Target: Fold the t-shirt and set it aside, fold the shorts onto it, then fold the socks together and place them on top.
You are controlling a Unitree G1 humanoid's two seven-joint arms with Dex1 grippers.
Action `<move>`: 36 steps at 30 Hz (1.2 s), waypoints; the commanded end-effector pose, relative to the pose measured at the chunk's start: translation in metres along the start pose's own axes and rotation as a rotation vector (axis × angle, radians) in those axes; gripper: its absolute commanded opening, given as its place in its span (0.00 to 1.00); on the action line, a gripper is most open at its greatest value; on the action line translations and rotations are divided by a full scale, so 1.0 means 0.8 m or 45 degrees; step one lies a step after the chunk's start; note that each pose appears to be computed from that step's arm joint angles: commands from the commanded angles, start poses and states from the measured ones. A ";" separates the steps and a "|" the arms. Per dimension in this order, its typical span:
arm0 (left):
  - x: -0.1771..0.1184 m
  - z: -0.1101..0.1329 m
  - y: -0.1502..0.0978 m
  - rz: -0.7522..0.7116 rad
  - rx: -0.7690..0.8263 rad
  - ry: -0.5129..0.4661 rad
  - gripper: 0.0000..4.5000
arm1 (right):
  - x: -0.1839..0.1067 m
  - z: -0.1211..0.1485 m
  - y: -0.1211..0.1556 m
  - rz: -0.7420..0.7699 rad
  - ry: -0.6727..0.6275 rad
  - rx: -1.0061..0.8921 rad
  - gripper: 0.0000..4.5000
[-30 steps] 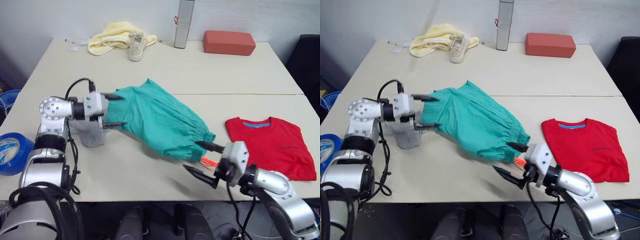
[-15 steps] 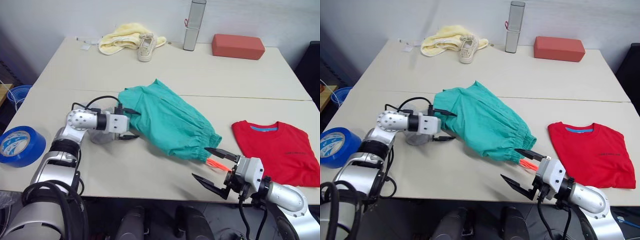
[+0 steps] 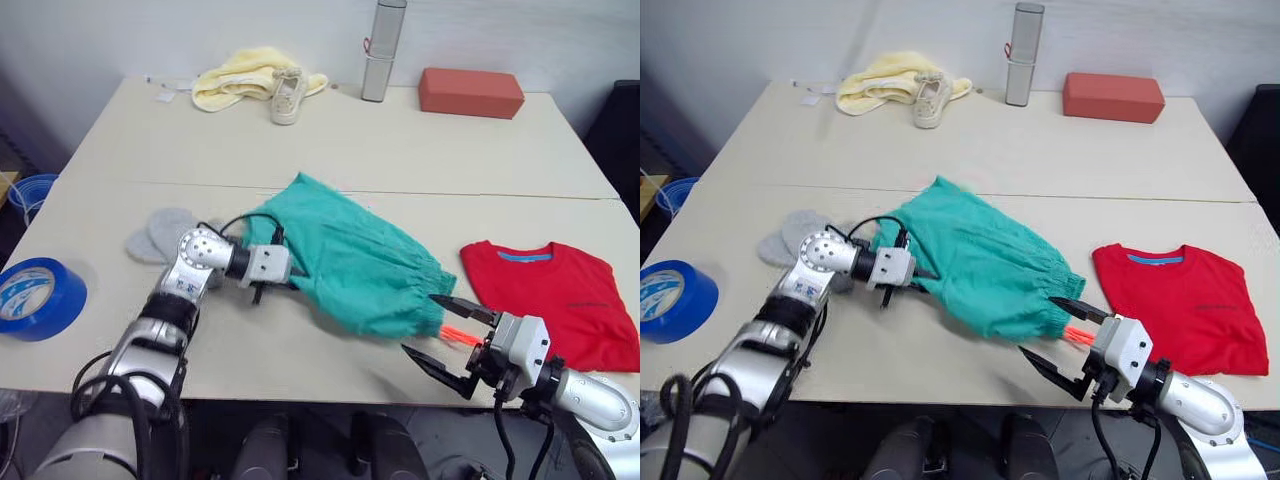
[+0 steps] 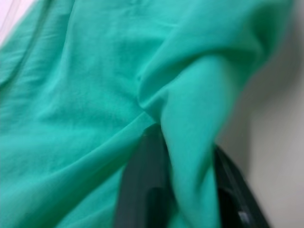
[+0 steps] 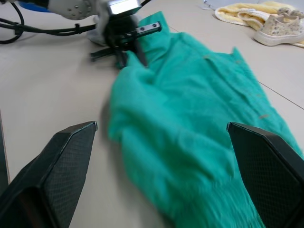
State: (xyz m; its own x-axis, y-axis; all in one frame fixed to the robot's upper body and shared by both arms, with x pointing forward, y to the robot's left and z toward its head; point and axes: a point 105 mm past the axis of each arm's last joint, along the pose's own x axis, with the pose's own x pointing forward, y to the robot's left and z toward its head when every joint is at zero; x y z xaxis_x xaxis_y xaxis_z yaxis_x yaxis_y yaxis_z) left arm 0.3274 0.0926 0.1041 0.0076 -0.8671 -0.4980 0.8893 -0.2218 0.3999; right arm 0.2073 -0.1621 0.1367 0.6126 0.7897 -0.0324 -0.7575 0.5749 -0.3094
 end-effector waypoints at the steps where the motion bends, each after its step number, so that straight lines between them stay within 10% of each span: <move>1: 0.005 0.038 -0.039 -0.060 -0.192 -0.068 0.01 | -0.012 0.008 0.000 0.019 -0.007 -0.026 1.00; 12: 0.020 0.076 -0.102 0.095 -0.627 -0.107 0.01 | -0.037 0.005 0.001 0.088 0.027 0.043 1.00; 22: -0.035 0.093 -0.117 -0.041 -0.555 -0.287 0.65 | -0.068 0.019 -0.008 0.114 0.000 0.252 1.00; 30: -0.133 0.048 -0.080 0.218 -0.790 -0.186 0.85 | -0.072 0.012 -0.042 0.103 0.167 0.382 1.00; 36: -0.137 0.009 -0.039 0.328 -0.776 0.008 1.00 | -0.051 -0.005 -0.069 0.166 0.276 0.328 1.00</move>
State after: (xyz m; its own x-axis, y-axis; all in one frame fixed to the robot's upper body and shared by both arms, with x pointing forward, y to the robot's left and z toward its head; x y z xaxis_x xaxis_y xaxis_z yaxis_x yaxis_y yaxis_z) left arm 0.2911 0.1938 0.1541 0.2547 -0.8666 -0.4291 0.9574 0.2885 -0.0145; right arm 0.2212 -0.2276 0.1525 0.5347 0.8097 -0.2417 -0.8387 0.5436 -0.0343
